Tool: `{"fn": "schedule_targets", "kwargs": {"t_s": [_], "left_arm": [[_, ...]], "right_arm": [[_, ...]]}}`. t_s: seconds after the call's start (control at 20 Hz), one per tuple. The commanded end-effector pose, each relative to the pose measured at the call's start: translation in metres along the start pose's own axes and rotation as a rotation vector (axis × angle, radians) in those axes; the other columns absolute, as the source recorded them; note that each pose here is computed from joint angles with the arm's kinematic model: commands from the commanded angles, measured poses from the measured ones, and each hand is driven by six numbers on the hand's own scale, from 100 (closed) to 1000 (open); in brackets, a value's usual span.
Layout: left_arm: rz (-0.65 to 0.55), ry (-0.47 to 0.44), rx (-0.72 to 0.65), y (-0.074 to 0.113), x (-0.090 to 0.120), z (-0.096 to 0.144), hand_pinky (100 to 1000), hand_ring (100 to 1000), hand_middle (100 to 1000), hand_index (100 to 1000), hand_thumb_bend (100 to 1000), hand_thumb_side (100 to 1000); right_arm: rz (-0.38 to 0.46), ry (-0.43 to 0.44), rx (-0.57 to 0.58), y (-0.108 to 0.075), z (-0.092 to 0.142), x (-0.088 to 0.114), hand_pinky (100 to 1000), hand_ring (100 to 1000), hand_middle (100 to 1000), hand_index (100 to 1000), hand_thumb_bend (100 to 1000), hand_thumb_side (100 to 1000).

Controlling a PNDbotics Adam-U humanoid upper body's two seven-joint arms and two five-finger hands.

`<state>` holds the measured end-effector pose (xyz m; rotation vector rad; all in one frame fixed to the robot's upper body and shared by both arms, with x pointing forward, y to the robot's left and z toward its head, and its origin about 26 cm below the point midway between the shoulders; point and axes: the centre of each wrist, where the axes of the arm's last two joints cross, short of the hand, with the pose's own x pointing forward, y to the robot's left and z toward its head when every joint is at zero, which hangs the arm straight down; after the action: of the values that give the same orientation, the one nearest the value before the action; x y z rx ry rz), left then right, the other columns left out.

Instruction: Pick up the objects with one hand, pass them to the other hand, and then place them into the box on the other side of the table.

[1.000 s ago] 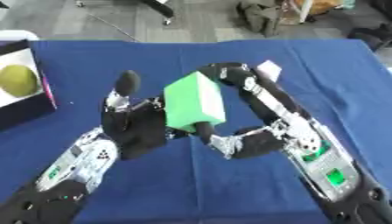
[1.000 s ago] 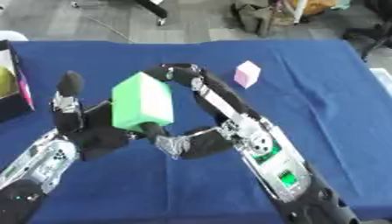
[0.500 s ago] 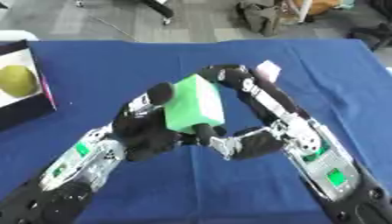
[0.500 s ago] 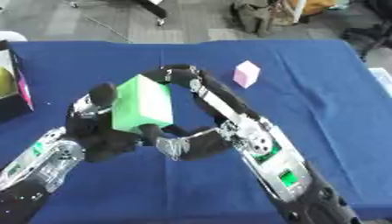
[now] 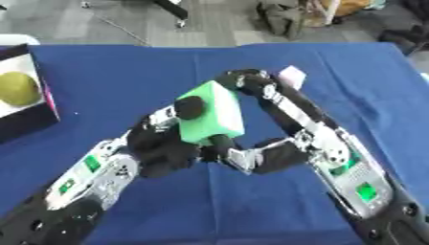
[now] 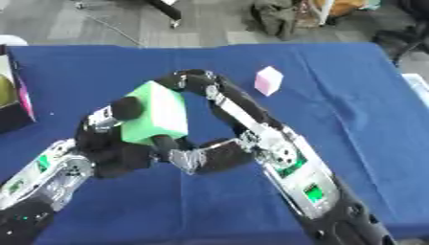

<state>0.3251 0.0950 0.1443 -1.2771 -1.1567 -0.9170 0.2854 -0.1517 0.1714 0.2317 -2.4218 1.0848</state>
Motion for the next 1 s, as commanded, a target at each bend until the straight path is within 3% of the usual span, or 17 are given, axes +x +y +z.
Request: {"fn": "schedule_targets", "kwargs": {"t_s": [0.05,0.25,0.5,0.85,1.0], "left_arm": [[-0.025,0.004,0.043,0.0,0.006,-0.001,744,675,438,534,388,614],[-0.017,0.006,0.111,0.002,0.005,-0.001,717,610,361,459,401,611],[-0.012,0.005,0.159,0.002,0.005,-0.001,706,585,330,429,382,613],[-0.006,-0.005,0.17,0.002,0.006,-0.001,704,585,325,423,372,615],[-0.005,-0.003,0.18,0.003,0.005,0.0,703,585,325,423,367,619]], "right_arm": [[0.014,-0.031,0.002,-0.005,-0.003,0.006,758,776,497,728,100,222],[0.022,-0.036,0.008,-0.006,-0.003,0.006,761,778,511,653,100,254],[0.042,-0.054,0.03,-0.007,-0.003,0.005,761,786,537,653,100,273],[0.11,-0.104,0.047,-0.012,-0.003,0.005,750,783,604,744,100,366],[0.154,-0.118,0.03,-0.015,-0.003,0.005,762,793,654,793,180,402]]}}
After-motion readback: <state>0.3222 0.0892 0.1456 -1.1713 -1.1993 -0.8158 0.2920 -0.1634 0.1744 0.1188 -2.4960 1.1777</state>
